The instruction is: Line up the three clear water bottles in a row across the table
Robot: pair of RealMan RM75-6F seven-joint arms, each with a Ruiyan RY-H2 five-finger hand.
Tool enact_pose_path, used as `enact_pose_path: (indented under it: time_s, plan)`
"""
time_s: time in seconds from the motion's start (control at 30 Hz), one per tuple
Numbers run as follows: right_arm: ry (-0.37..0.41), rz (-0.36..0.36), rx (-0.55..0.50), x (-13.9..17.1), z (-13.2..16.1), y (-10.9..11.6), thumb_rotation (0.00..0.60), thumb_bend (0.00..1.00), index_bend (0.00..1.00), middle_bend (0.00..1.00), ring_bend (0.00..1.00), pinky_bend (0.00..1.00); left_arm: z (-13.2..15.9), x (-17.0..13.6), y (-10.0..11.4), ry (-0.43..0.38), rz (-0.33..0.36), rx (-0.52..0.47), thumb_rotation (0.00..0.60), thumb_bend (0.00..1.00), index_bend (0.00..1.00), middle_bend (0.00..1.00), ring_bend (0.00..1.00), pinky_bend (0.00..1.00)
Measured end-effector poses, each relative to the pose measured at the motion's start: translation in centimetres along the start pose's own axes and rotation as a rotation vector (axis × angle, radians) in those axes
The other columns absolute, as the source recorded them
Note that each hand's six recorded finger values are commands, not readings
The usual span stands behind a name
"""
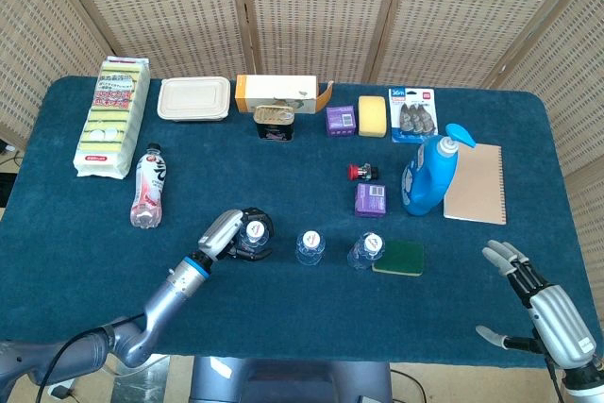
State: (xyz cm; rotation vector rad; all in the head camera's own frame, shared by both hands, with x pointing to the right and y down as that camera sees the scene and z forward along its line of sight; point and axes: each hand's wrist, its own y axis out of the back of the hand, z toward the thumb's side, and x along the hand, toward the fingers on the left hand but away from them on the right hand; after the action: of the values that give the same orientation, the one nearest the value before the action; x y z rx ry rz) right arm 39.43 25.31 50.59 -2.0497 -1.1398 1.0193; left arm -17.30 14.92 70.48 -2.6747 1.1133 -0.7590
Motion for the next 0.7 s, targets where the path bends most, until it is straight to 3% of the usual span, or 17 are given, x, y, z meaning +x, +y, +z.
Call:
enact_pose_path:
  time_s: [0.57, 0.63, 0.7]
  plan:
    - [0.010, -0.001, -0.005, 0.1, 0.2, 0.1, 0.600, 0.03, 0.06, 0.05, 0.05, 0.28, -0.2, 0.1, -1.4, -0.005, -0.006, 0.022, 0.600, 0.21, 0.51, 0.52, 0.36, 0.42]
    - [0.010, -0.002, -0.006, 0.2, 0.2, 0.1, 0.600, 0.03, 0.06, 0.05, 0.05, 0.28, -0.4, 0.1, -1.5, -0.002, -0.013, 0.026, 0.600, 0.21, 0.51, 0.50, 0.33, 0.40]
    - [0.010, -0.002, -0.005, 0.2, 0.2, 0.1, 0.600, 0.03, 0.06, 0.05, 0.05, 0.28, -0.5, 0.0, -1.6, 0.002, -0.022, 0.028, 0.600, 0.21, 0.46, 0.39, 0.24, 0.36]
